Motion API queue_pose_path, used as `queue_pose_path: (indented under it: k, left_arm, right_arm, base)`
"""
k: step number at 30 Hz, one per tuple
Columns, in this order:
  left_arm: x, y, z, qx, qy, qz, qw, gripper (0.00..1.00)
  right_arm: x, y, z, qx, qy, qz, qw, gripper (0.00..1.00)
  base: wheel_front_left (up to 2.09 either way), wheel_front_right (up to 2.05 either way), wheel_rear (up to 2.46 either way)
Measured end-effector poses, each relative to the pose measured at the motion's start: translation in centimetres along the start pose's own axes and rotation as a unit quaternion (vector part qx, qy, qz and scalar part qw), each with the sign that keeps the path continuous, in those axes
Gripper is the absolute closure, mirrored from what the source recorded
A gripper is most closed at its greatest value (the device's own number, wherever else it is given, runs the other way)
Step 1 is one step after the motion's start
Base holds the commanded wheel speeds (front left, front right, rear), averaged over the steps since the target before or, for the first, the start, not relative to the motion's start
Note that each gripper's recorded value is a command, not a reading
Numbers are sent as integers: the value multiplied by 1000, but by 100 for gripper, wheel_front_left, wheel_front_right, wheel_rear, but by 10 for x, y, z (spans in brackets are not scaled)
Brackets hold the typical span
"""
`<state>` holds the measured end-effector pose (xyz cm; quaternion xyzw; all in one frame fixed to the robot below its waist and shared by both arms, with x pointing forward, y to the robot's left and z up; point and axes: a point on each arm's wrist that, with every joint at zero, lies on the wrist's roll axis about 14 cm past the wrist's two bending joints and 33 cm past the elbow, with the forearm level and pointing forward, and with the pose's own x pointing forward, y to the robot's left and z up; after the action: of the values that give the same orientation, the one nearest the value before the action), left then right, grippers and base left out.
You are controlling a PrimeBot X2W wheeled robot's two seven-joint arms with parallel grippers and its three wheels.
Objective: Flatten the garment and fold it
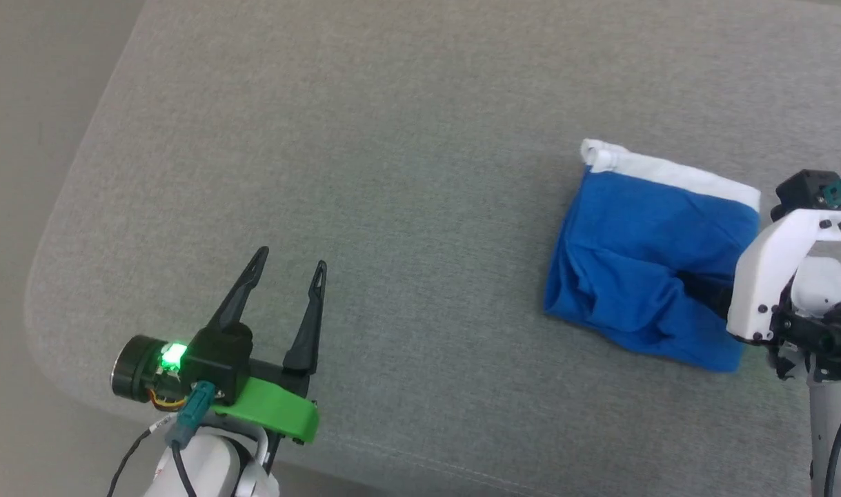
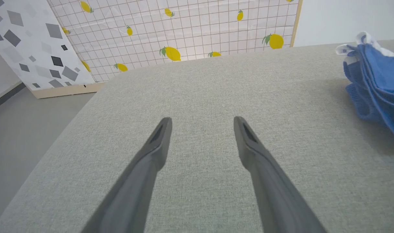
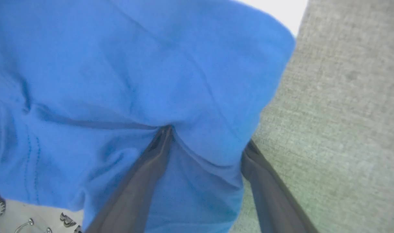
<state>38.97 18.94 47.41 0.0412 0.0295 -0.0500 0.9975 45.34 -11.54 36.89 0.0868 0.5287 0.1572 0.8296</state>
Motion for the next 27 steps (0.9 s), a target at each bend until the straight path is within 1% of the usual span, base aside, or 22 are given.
queue_pose_path:
  k: [2, 3, 4, 5, 8, 11, 16, 20, 23, 25, 27]
  left_arm:
    - [-2, 3, -4, 1, 7, 6, 1000, 0]
    - [-2, 4, -5, 1, 8, 8, 1000, 0]
    - [-3, 6, -7, 2, 9, 11, 1000, 0]
    - [-4, 7, -8, 2, 11, 12, 1000, 0]
    - [-5, 8, -9, 3, 13, 15, 1000, 0]
    - [-4, 6, -8, 2, 11, 11, 1000, 0]
    - [2, -7, -3, -2, 1, -11, 1000, 0]
    - [11, -25, 2, -9, -8, -40, 999, 0]
    - [18, -41, 4, -17, -14, -64, 998, 0]
    - [24, -53, 5, -22, -14, -83, 996, 0]
    - [30, -65, 5, -28, -17, -101, 994, 0]
  right_arm:
    - [6, 2, 2, -9, -1, -2, 1000, 0]
    - [9, 3, 3, -12, 0, -2, 1000, 26]
    - [11, 4, 4, -17, -1, -3, 1000, 75]
    - [12, 5, 4, -22, -3, -3, 1000, 100]
    - [12, 8, 8, -40, -13, -4, 999, 100]
    - [7, 9, 13, -78, -26, -12, 997, 100]
    - [-15, 0, 14, -167, -33, -38, 985, 100]
    - [-45, -24, 18, -237, -30, -78, 968, 100]
    - [-72, -44, 28, -275, -34, -110, 954, 100]
    - [-90, -64, 30, -289, -33, -139, 947, 100]
    - [-108, -92, 30, -292, -27, -174, 940, 100]
  base:
    - [0, 0, 0]
    - [0, 0, 0]
    - [0, 0, 0]
    - [0, 0, 0]
    - [0, 0, 0]
    - [0, 0, 0]
    - [0, 0, 0]
    - [0, 0, 0]
    - [0, 0, 0]
    - [0, 0, 0]
    - [0, 0, 0]
